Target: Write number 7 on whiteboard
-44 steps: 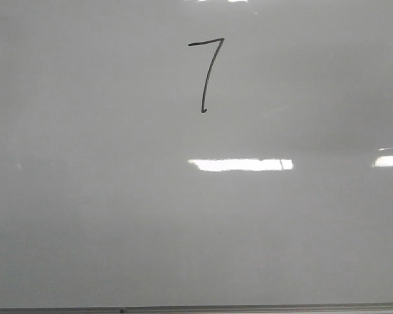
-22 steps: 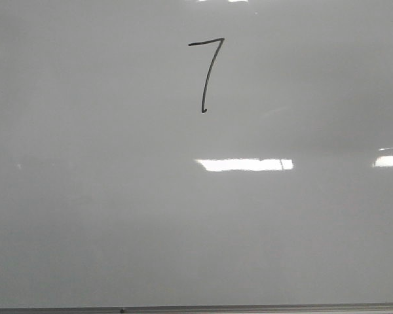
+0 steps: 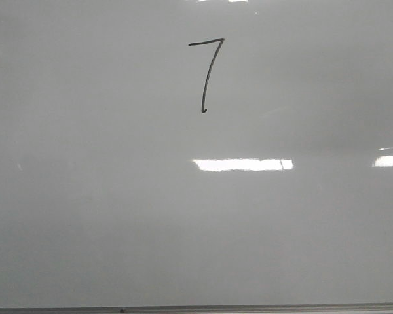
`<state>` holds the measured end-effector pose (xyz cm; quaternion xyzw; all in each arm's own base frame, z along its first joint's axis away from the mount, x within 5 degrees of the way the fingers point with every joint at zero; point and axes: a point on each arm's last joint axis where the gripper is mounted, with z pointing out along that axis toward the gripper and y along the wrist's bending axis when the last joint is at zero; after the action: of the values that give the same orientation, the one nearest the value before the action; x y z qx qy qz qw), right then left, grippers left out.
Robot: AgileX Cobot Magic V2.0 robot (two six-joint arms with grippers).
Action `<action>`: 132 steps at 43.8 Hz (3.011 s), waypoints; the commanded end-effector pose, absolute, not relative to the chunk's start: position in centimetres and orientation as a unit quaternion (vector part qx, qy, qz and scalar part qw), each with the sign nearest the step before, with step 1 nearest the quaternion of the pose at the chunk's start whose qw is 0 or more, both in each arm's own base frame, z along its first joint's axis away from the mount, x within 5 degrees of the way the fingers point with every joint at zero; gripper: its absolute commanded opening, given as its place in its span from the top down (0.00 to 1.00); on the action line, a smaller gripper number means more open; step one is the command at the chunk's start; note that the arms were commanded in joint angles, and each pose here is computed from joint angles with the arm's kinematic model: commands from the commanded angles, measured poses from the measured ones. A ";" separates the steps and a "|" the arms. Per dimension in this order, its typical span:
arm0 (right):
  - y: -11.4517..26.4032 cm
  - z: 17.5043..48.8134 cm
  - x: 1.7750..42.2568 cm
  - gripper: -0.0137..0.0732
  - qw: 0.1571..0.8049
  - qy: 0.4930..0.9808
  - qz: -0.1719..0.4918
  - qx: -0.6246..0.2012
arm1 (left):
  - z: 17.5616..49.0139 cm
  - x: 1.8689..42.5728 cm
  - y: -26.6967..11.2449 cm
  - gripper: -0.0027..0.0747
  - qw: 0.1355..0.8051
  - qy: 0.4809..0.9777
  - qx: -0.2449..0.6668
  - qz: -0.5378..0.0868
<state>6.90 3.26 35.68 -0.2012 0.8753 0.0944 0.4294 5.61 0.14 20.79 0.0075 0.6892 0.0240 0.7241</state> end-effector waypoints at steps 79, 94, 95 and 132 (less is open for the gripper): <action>0.1 22.0 5.3 0.98 0.788 0.615 0.004 -0.013 | 21.3 5.5 0.1 0.99 0.755 0.655 0.004 0.015; 0.1 21.8 5.3 0.98 0.781 0.625 0.004 -0.014 | 21.3 5.5 0.1 0.99 0.755 0.655 0.004 0.015; 0.1 21.8 5.3 0.98 0.779 0.627 0.004 -0.014 | 21.3 5.5 0.1 0.99 0.755 0.655 0.004 0.015; 0.0 21.5 5.4 0.98 0.771 0.637 -0.006 -0.004 | 21.3 5.5 0.1 0.99 0.755 0.655 0.004 0.015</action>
<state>5.64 0.07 20.65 -0.0085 0.6744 -0.0004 0.7383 5.61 0.13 20.86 0.0077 0.6862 0.0239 0.7270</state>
